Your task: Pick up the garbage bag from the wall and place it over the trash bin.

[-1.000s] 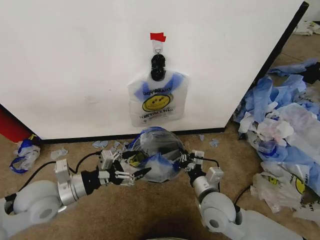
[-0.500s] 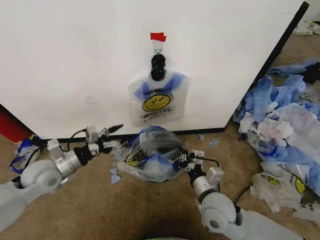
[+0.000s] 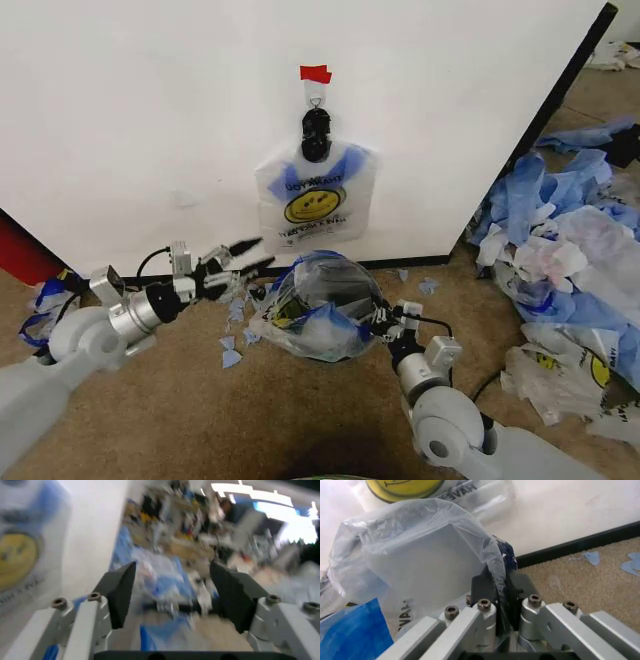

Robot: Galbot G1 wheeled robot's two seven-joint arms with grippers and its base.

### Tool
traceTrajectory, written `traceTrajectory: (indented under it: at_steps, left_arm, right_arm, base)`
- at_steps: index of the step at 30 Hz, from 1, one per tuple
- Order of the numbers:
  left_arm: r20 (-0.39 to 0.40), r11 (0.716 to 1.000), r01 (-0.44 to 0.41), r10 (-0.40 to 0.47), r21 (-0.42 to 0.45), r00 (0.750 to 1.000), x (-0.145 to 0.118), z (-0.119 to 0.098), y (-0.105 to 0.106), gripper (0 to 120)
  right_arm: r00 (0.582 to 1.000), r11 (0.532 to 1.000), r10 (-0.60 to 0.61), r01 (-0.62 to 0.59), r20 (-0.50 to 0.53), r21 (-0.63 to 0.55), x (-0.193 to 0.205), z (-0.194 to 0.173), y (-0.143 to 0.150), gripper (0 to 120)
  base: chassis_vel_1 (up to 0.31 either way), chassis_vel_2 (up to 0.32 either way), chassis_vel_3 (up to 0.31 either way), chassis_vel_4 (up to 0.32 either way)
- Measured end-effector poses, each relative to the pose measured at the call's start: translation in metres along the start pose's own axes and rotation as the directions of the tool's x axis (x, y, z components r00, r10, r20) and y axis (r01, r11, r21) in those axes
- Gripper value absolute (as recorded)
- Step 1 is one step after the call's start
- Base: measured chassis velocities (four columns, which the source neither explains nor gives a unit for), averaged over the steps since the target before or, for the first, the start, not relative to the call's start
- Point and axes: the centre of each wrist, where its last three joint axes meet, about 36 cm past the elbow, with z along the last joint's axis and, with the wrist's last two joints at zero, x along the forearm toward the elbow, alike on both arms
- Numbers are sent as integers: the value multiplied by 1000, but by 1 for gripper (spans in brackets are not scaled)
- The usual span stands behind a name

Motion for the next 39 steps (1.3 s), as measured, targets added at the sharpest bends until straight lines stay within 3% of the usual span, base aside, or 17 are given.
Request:
traceTrajectory:
  at_steps: [3, 4, 7, 8, 11, 19, 31, 39]
  left_arm:
    - [-120, 992, -34, 19, -124, 993, 9, -6, 10, 56]
    - [-120, 992, -34, 19, -124, 993, 9, -6, 10, 56]
    - [-214, 971, -55, 4, -232, 977, 9, -9, 12, 57]
    - [-205, 972, -45, -3, -230, 979, 5, -9, 9, 57]
    - [-155, 984, -12, -15, -177, 988, -11, -9, -3, 57]
    - [-141, 996, 53, -63, -73, 988, -15, 1, -10, 57]
    - [-243, 993, 73, -48, 92, 969, 2, 41, -23, 57]
    - [-293, 990, 86, -50, 110, 955, 13, 40, -29, 56]
  right_arm:
    - [1000, 1000, 2, -2, 0, 0, -1, 1, 0, 0]
    - [1000, 1000, 2, -2, 0, 0, -1, 1, 0, 0]
    - [1000, 1000, 0, 0, -2, -2, -2, 3, 2, 0]
    - [1000, 1000, -1, 1, -2, -2, -3, 3, 2, 0]
    - [1000, 1000, -9, 9, -7, -1, -5, 5, 5, 0]
    - [997, 998, -66, 67, -32, 0, -4, 15, 18, 0]
    - [991, 992, -127, 128, -28, 15, -15, 17, 35, 0]
    - [987, 987, -160, 160, -23, 20, -22, 14, 45, 0]
  base:
    - [0, 0, 0, 0]
    - [0, 0, 0, 0]
    - [0, 0, 0, 0]
    - [0, 0, 0, 0]
    - [0, 0, 0, 0]
    - [0, 0, 0, 0]
    - [0, 0, 0, 0]
    - [0, 0, 0, 0]
